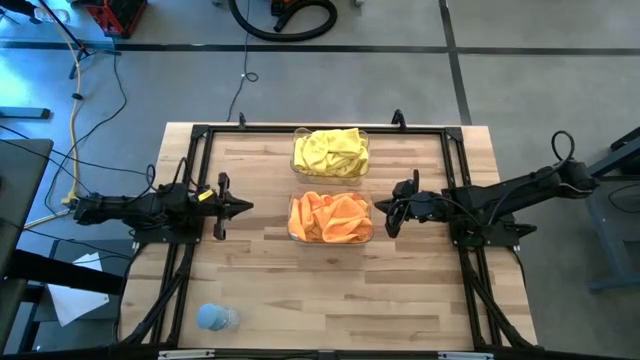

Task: Sort microfiber towel by color & place in baskets
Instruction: Return to Home Position

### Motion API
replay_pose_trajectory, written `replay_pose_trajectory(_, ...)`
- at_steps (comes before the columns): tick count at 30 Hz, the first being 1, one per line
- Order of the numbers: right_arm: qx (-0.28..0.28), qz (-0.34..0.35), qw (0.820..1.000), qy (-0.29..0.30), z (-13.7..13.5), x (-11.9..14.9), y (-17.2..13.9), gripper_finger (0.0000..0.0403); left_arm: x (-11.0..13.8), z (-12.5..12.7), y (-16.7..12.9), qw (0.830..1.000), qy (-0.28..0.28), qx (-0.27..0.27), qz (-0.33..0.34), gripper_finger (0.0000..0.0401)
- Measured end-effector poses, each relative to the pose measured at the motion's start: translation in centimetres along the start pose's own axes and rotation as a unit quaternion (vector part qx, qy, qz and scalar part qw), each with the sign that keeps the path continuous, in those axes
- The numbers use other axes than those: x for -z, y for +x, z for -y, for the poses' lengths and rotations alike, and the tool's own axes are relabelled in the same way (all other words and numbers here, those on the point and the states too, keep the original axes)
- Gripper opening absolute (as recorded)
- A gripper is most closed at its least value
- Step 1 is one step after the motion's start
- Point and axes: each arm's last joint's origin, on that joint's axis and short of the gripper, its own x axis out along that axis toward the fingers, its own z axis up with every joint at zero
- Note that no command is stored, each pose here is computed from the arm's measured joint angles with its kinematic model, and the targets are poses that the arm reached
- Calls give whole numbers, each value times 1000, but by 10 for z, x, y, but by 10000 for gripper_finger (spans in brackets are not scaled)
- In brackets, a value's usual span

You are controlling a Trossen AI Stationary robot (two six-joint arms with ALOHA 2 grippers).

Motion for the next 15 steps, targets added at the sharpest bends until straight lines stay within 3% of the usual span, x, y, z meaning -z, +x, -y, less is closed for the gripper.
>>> replay_pose_trajectory(10,9,-10,1000,-8,2,2,0,4,1,0,1,999,-39,0,-5,0)
replay_pose_trajectory(15,18,-40,998,-38,13,25,6,1,1,0,1,999,-39,-1,-6,0)
